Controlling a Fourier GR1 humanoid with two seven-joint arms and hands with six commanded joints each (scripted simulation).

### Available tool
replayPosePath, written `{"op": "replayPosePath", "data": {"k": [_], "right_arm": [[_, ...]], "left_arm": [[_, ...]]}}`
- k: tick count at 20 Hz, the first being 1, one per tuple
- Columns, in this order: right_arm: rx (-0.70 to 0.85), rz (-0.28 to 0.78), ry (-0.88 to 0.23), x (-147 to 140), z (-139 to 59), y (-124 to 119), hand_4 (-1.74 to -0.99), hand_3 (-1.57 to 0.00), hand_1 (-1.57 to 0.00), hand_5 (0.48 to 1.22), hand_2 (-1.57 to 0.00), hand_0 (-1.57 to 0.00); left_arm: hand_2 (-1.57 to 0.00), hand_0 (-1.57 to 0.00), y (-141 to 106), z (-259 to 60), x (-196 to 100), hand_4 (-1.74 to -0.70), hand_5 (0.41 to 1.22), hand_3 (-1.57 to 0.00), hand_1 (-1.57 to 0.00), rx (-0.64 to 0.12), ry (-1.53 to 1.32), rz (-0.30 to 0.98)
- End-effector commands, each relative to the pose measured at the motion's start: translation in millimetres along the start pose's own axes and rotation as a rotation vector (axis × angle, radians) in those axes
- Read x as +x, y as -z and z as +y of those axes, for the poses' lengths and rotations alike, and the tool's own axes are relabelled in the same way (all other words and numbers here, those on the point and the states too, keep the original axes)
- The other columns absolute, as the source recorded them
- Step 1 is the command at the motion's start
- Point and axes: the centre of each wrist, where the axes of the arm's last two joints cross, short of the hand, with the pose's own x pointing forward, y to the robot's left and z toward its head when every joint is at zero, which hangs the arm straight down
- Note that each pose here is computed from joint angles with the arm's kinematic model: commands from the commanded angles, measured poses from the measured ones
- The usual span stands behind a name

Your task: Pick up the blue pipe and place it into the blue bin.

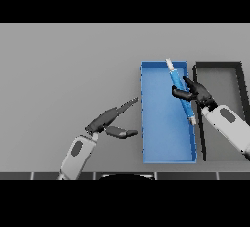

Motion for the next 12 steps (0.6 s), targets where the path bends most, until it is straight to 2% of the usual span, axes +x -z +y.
{"op": "replayPosePath", "data": {"k": [1, 6, 12], "right_arm": [[0.002, 0.006, -0.006, -0.3, 1.1, 0.9, -1.046, -0.02, -0.04, 0.759, -0.04, -0.04], [0.002, 0.028, -0.056, 1.0, 5.8, 3.3, -1.022, -0.01, -0.01, 0.672, -0.01, -0.01], [0.021, 0.028, -0.072, 1.7, 1.8, -0.7, -1.022, 0.00, -0.01, 0.649, -0.01, -0.01]], "left_arm": [[0.00, 0.00, -0.6, -1.0, 0.2, -0.89, 0.428, 0.00, 0.00, -0.001, 0.002, -0.002], [0.00, 0.00, 1.9, 0.6, 4.0, -0.89, 0.431, 0.00, 0.00, 0.010, 0.006, -0.007], [0.00, 0.00, 0.2, -2.4, 9.2, -0.88, 0.431, 0.00, 0.00, 0.002, 0.002, -0.015]]}}
